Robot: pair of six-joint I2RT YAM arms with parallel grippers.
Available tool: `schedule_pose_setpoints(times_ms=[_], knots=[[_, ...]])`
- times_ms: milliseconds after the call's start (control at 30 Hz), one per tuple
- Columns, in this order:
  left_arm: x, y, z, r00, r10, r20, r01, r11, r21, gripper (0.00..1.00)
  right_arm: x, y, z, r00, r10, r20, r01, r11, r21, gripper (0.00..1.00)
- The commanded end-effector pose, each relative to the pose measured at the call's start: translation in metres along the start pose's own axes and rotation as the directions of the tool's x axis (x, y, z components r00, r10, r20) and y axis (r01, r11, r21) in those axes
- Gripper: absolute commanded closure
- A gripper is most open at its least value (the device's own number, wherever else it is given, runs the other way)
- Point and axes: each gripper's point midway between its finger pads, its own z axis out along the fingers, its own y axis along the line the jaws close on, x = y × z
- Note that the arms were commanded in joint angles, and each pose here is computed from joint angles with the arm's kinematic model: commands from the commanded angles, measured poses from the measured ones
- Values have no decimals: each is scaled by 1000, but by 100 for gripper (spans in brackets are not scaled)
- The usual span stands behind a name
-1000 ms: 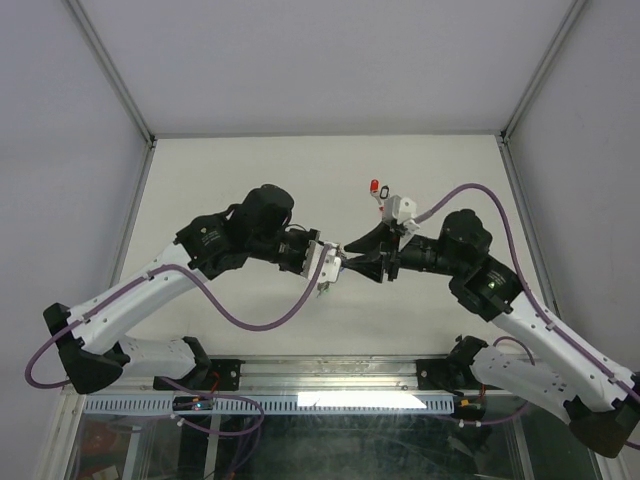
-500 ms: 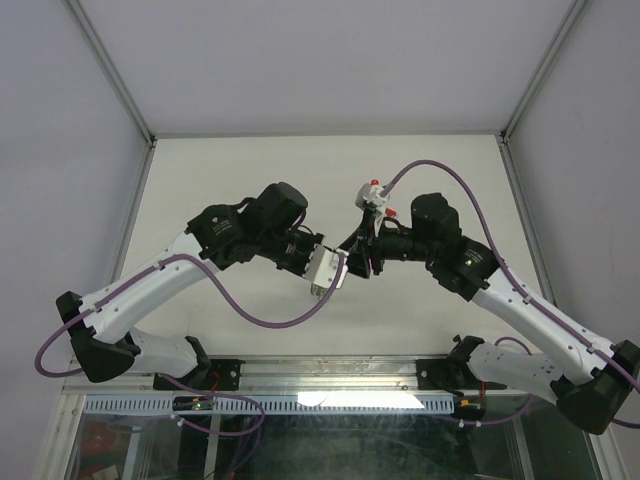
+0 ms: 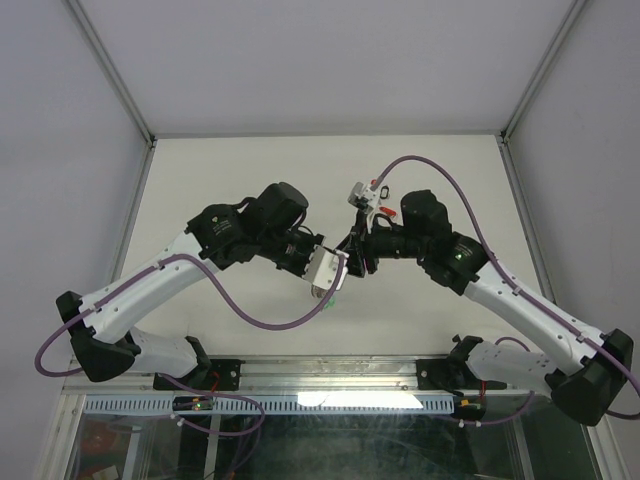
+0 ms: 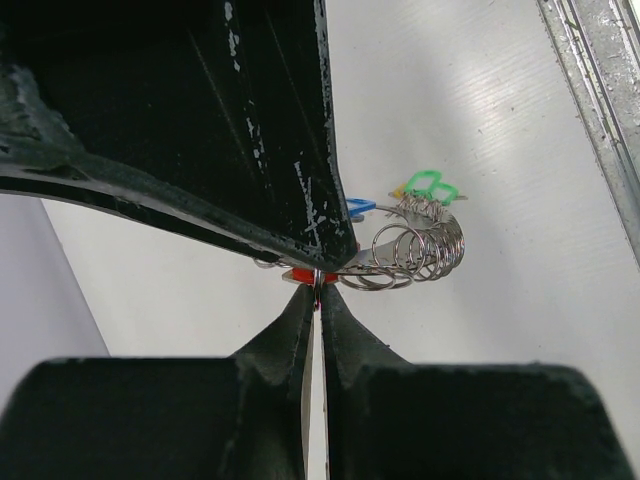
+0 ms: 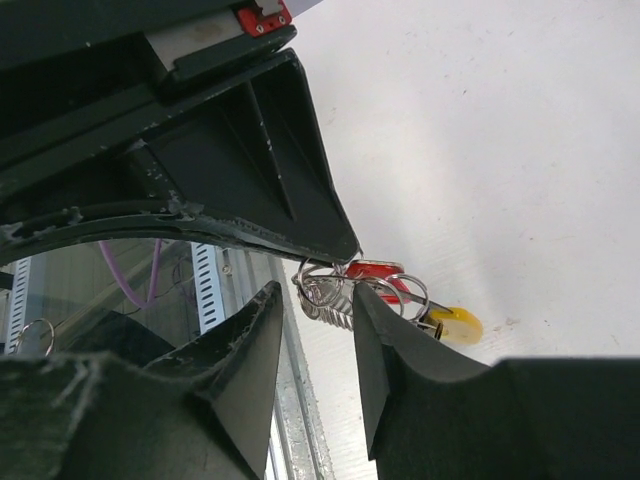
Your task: Put the keys on the keyring
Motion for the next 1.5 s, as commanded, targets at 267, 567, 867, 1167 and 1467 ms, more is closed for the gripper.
schedule_pose_setpoints(times_ms=[267,567,867,1167,1467], knots=[[-21,16,-8,997,46,54,-43,998,-51,100,-22,13,3,999,-1,54,5,998,-69,68],[-22,17,-7,998,36,56,-33,998,-52,100,-14,8,7,1000,9,26,-7,998,-62,73],[-22,19,-7,998,16,54,-13,998,-59,100,-11,12,5,1000,-12,10,13,996,-84,100],[-40,20,-26,988,20,154,2,990,-144,77,-25,23,-9,985,-123,120,135,987,-92,100],[-59,9,-48,949,46,312,37,966,-256,67,-35,34,-22,949,-224,219,248,965,-87,100]])
